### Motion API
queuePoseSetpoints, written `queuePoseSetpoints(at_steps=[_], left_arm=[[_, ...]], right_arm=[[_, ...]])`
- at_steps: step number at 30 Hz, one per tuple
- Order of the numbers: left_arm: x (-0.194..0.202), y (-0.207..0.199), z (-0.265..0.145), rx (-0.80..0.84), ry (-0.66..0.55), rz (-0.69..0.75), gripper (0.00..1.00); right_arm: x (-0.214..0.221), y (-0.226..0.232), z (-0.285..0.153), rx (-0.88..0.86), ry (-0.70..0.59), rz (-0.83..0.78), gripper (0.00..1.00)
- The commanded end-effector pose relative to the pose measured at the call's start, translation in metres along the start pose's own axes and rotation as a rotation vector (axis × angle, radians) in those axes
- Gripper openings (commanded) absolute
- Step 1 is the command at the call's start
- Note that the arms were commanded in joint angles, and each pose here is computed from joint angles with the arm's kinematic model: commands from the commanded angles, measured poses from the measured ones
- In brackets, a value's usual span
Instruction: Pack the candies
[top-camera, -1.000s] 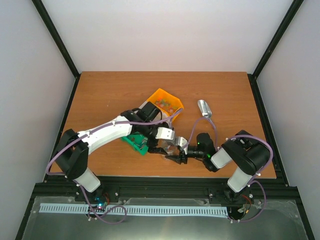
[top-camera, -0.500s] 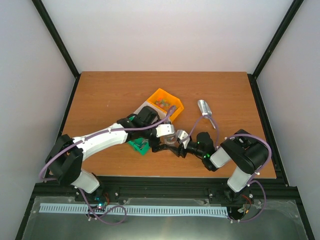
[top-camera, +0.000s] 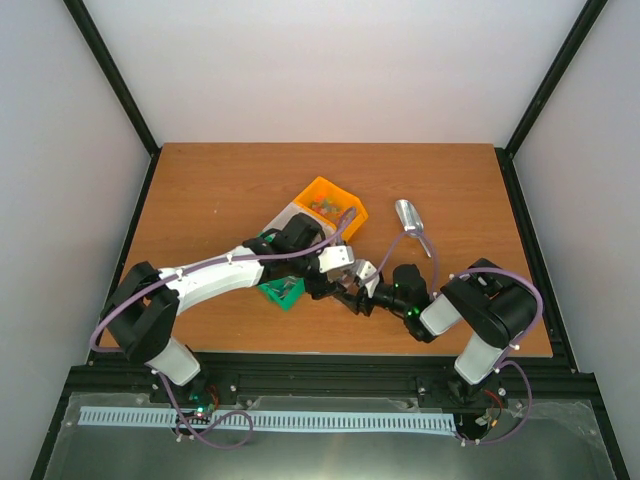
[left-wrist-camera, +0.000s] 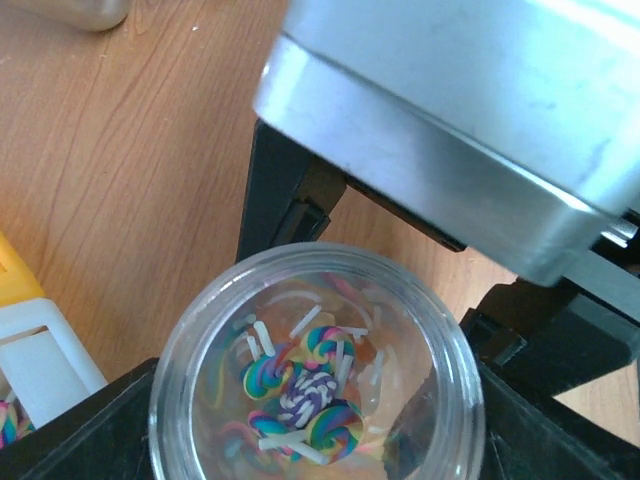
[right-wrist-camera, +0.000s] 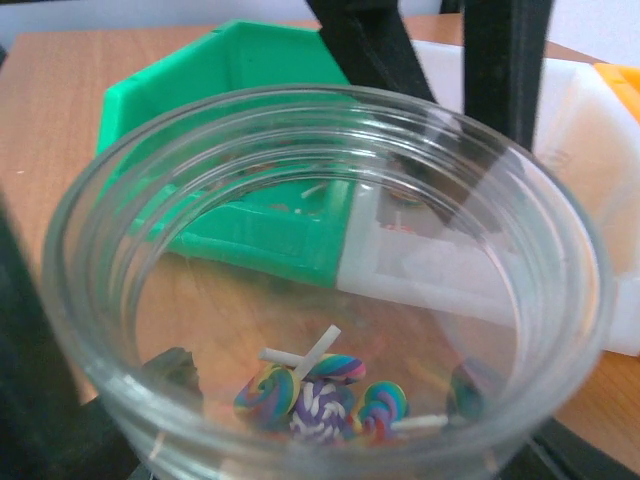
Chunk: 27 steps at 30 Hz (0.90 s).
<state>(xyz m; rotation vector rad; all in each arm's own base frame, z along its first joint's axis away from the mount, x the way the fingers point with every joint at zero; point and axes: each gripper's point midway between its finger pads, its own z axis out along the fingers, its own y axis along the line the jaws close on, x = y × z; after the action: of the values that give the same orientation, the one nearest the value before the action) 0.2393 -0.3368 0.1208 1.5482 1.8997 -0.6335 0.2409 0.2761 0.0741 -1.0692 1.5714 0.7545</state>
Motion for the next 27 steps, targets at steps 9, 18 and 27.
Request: queuePoseSetpoints(at_steps=[9,18,27], left_arm=[[0.018,-0.056,-0.023,0.333,0.023,0.268,0.67],[0.013,-0.059,-0.032,0.383,0.035,0.373,0.74],[-0.002,-0.013,-0.025,0.085,-0.031,0.054,0.97]], right_arm=[[-0.013,0.055,-0.014,-0.290,-0.086,-0.082,0.41],[-0.015,0.066,-0.018,-0.349,-0.089,-0.081,0.40],[-0.011,0.013,-0.001,-0.054,-0.052,-0.052,0.37]])
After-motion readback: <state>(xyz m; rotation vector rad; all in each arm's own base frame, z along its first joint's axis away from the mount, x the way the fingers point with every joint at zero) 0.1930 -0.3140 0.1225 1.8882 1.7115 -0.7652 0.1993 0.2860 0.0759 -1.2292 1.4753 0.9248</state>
